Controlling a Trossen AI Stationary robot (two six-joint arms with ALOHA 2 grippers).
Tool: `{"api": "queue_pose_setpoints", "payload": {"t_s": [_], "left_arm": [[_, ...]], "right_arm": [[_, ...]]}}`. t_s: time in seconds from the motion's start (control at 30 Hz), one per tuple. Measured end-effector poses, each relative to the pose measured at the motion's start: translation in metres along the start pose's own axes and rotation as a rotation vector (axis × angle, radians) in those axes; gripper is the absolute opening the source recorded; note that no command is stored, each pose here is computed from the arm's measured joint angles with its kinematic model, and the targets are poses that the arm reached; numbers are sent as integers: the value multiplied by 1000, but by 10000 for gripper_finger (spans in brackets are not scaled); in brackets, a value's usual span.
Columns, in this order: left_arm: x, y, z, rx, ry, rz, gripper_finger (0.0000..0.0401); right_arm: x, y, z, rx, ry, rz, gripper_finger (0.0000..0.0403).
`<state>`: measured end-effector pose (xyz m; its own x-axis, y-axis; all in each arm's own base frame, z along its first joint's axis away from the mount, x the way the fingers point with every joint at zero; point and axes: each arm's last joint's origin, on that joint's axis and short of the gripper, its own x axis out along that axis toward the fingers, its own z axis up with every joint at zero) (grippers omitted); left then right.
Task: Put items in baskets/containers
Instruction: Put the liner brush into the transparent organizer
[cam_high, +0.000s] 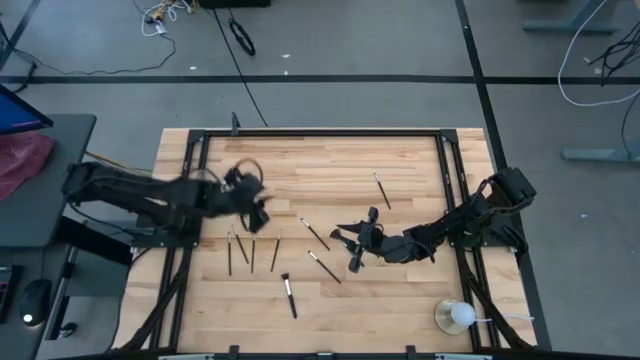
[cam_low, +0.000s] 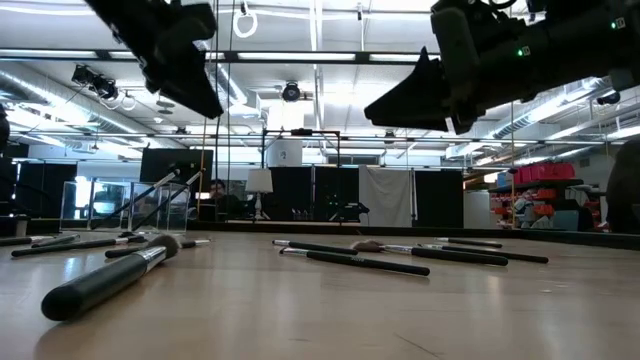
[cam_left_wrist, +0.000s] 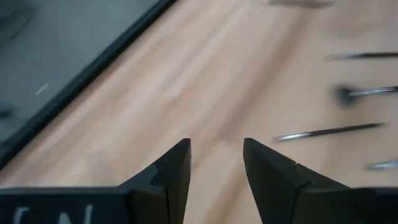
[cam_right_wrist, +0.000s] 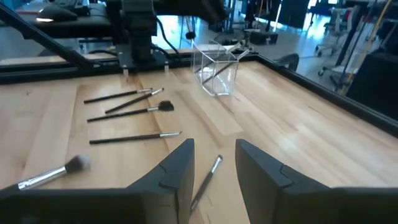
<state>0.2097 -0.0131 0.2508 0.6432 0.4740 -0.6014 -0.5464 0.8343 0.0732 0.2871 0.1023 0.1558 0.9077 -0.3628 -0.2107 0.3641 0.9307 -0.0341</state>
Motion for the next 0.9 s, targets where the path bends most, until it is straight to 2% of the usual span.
{"api": "queue_pose_setpoints", "payload": {"t_s": [0.2,0.33,0.5,0.63,0.8,0.9], "left_arm": [[10,-46,-39,58,-194,-226,153],[12,-72,-62,80,-218,-275,153],[17,-103,-79,60,-173,-218,153],[24,-118,-86,8,-55,-181,153],[24,-113,-95,-102,202,-21,153],[18,-108,-100,-145,223,70,153]], "right_arm": [[0,0,-1,-2,8,-1,120],[0,0,-1,-5,10,1,120],[0,2,-3,-20,36,70,120],[0,3,-6,-44,75,139,120],[-1,4,-13,-84,145,209,120],[-2,4,-16,-94,175,236,120]]}}
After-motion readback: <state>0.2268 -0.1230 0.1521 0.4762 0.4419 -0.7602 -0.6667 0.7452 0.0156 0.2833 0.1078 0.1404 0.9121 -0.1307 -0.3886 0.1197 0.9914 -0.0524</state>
